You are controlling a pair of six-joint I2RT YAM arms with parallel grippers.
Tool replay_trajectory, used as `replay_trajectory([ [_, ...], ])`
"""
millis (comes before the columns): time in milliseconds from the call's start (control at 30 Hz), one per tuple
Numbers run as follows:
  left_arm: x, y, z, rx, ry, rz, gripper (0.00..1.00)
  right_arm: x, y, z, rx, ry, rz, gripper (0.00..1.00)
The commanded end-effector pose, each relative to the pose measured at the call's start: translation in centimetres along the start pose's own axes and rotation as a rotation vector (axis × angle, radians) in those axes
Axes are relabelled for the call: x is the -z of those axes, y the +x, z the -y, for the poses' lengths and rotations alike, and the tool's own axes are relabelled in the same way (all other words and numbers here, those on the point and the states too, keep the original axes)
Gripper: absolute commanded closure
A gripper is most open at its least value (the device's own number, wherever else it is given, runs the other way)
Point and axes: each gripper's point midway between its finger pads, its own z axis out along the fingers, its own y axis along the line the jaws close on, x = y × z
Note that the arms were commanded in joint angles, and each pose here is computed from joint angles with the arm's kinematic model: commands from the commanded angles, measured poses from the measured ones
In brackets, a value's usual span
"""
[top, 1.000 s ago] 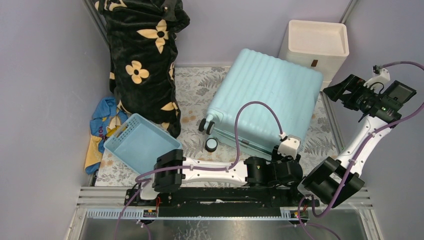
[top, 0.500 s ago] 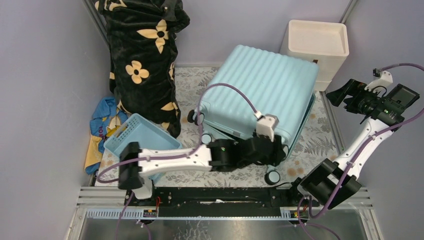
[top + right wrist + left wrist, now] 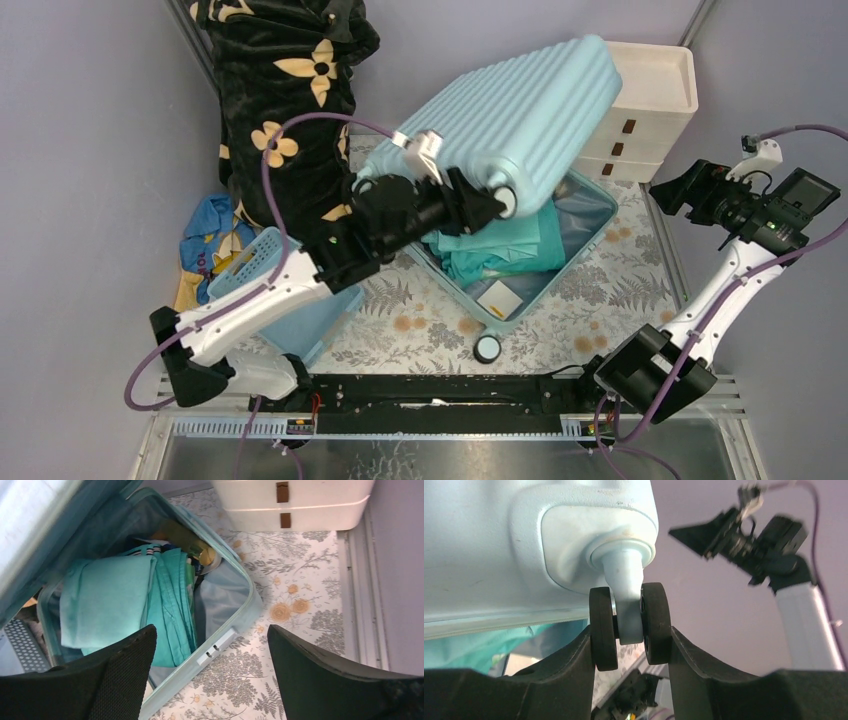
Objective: Open, take out, and arrange the luggage
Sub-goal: Open the luggage at the center of the board.
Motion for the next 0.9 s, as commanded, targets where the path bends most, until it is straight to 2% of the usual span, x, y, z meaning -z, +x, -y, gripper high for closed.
replay_trajectory([
  [0, 0.9, -9.2, -3.7, -0.028, -0.057, 0.261, 1.0, -0.1, 0.6, -2.0, 0.008, -0.119, 0.01, 0.14],
  [400, 4.9, -18.5, -6.8, 0.024, -0.06, 0.429, 1.0, -7.3, 9.2, -6.4, -0.059, -0.241, -0.229, 0.13],
  [567, 6.7, -22.0, -9.4, 0.072, -0.136, 0.55, 1.0, -9.7, 11.6, -4.9, -0.086, -0.121, -0.255, 0.14],
  [700, 7.7, -24.1, -12.1, 0.109, -0.175, 0.62, 1.0, -9.8, 12.1, -3.0, -0.077, -0.01, -0.261, 0.14],
  [867, 9.2, -26.0, -13.9, 0.126, -0.192, 0.682, 1.0, -9.9, 14.5, -2.1, -0.08, 0.033, -0.309, 0.16],
])
